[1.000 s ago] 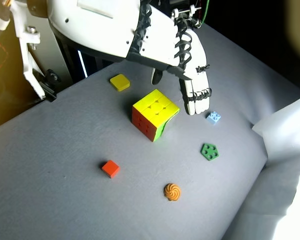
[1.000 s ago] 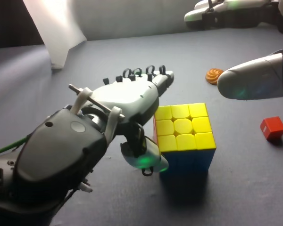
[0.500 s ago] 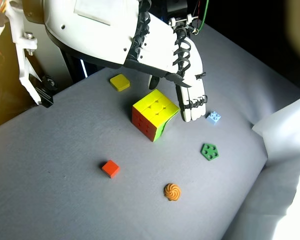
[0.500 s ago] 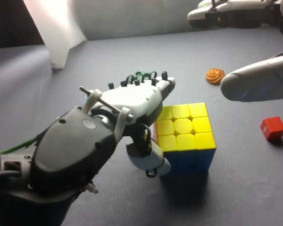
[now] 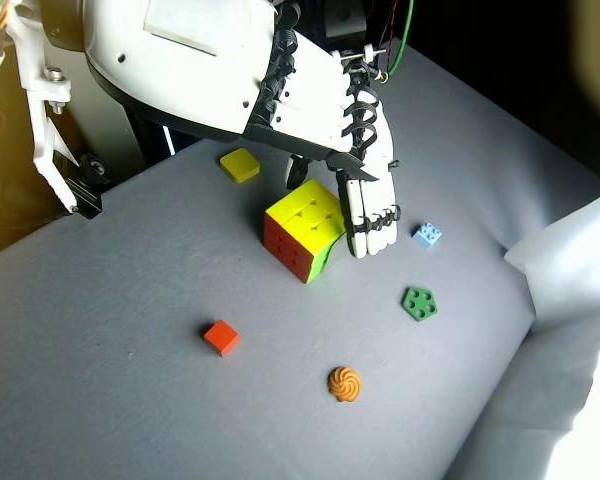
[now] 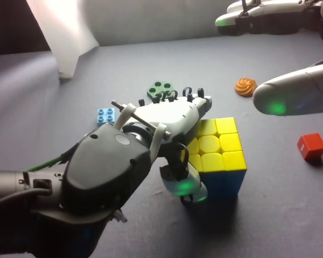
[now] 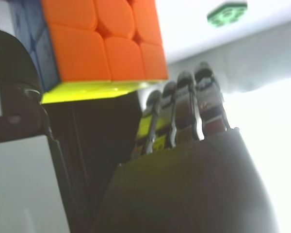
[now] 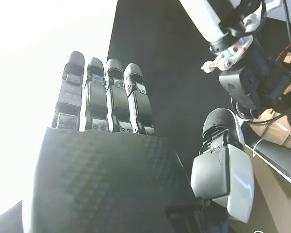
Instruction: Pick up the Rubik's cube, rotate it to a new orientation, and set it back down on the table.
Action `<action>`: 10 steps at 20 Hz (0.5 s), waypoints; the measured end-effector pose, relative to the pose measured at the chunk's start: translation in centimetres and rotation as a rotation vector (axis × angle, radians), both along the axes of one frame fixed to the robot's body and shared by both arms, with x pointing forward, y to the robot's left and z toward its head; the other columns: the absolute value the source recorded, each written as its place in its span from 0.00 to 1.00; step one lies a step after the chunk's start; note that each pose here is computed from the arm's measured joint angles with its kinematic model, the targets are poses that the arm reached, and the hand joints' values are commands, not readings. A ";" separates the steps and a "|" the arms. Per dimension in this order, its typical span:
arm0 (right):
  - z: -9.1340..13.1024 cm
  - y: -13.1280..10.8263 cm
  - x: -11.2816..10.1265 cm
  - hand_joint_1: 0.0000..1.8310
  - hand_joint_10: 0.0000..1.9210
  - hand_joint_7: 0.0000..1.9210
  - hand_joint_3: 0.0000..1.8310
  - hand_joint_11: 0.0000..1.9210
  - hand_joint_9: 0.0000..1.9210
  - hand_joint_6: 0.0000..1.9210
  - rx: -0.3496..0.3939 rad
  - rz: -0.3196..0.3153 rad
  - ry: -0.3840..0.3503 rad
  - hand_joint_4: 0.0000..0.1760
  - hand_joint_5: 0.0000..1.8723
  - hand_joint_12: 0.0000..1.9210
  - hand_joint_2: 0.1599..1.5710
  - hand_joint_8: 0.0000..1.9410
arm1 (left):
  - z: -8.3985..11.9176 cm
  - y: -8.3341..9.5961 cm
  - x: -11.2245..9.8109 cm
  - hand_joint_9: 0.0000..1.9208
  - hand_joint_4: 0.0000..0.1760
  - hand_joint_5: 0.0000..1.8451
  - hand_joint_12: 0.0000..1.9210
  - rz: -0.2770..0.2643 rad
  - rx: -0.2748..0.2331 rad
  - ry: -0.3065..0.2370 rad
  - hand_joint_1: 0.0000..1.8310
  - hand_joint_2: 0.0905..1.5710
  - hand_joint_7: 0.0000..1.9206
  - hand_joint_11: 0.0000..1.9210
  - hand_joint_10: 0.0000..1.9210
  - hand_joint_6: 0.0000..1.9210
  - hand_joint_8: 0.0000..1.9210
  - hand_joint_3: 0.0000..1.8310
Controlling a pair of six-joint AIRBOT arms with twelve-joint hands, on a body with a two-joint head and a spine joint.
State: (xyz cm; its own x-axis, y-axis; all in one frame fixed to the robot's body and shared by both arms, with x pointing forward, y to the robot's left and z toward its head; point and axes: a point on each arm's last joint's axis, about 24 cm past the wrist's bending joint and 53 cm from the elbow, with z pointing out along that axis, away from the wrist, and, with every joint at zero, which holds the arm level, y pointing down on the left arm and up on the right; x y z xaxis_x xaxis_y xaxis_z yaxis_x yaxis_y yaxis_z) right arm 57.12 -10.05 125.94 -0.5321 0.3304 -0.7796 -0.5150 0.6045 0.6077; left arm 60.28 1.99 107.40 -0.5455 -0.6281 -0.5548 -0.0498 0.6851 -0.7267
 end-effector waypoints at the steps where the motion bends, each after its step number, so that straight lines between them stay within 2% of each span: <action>1: 0.0 0.0 0.0 0.00 0.00 0.07 0.00 0.00 0.04 0.00 -0.001 0.000 0.000 0.00 0.09 0.11 0.63 0.00 | -0.1 0.0 0.1 0.00 0.00 0.02 0.01 0.004 0.004 0.001 0.69 0.51 0.00 0.00 0.00 0.00 0.00 0.00; 9: -0.1 0.1 -0.1 0.00 0.00 0.07 0.00 0.00 0.04 0.00 -0.009 0.007 -0.006 0.00 0.08 0.10 0.63 0.00 | -1.5 1.0 0.7 0.00 0.00 0.00 0.01 0.025 0.032 0.015 0.69 0.52 0.00 0.00 0.00 0.00 0.00 0.00; 10: -0.1 0.1 -0.1 0.00 0.00 0.07 0.00 0.00 0.05 0.00 -0.011 0.009 -0.007 0.00 0.09 0.14 0.63 0.00 | -1.7 0.9 0.6 0.00 0.00 0.01 0.01 0.023 0.033 0.018 0.67 0.52 0.00 0.02 0.00 0.00 0.00 0.00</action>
State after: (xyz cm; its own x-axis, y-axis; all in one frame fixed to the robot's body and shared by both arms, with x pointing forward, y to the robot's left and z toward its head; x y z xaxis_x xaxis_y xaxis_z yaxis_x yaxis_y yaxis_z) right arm 56.99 -9.95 125.83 -0.5293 0.3166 -0.7872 -0.5251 0.6065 0.5970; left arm 60.89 2.90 105.65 -0.5416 -0.6222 -0.5653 -0.0787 0.7071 -0.7028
